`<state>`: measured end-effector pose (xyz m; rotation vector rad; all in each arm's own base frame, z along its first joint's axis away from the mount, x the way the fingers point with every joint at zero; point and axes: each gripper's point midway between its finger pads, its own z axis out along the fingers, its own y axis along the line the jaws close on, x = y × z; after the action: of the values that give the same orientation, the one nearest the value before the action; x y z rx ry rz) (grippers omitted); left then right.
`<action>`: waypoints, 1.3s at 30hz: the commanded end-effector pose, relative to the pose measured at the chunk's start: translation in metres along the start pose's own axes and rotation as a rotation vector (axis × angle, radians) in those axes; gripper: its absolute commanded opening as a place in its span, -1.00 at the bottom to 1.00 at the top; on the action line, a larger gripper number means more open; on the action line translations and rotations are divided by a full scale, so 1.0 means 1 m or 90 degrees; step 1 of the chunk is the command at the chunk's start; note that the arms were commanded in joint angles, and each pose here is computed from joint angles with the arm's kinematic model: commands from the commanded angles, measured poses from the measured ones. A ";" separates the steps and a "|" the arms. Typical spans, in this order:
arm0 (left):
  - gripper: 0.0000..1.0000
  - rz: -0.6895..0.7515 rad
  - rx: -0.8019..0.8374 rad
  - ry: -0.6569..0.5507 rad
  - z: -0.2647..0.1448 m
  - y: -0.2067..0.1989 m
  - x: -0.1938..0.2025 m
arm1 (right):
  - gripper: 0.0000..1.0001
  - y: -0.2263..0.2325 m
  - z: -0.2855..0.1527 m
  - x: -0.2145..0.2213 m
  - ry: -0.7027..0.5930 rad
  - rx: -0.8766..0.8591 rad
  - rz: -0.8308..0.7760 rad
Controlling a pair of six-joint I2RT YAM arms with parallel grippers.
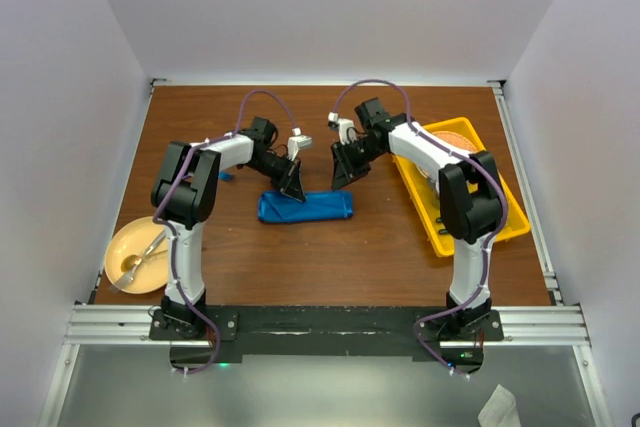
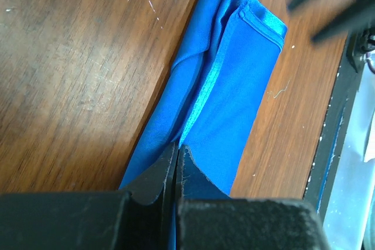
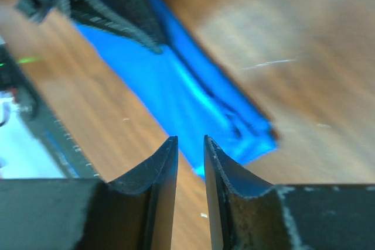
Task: Fold the napkin into a case and place the utensils inside
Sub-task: Smooth out the smaller rectangle-folded napkin at the center of the board.
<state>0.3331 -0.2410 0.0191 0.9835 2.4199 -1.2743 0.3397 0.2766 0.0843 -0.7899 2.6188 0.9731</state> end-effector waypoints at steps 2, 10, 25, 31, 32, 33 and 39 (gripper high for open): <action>-1.00 -0.051 -0.063 0.063 0.009 0.037 0.042 | -0.48 0.040 0.009 0.020 0.010 -0.087 0.034; -0.93 -0.038 -0.068 0.050 0.006 0.036 0.034 | -0.56 -0.004 0.054 0.054 0.056 -0.038 0.106; -1.00 -0.030 -0.068 0.043 0.001 0.031 0.036 | -0.42 0.021 0.023 0.029 0.018 -0.105 0.125; -1.00 -0.033 -0.074 0.041 0.002 0.033 0.037 | -0.40 0.031 0.019 0.012 -0.023 -0.140 0.166; -1.00 -0.033 -0.075 0.040 0.002 0.033 0.037 | -0.40 0.028 0.024 0.015 -0.017 -0.132 0.173; -1.00 -0.033 -0.075 0.040 0.002 0.033 0.036 | -0.40 0.020 0.031 0.022 -0.002 -0.126 0.189; -0.75 -0.027 -0.081 0.029 -0.004 0.030 0.028 | -0.44 -0.009 0.054 0.049 0.037 -0.062 0.210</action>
<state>0.3320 -0.2390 0.0184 0.9306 2.4091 -1.3167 0.3074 0.2940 0.0458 -0.4516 2.7638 1.2620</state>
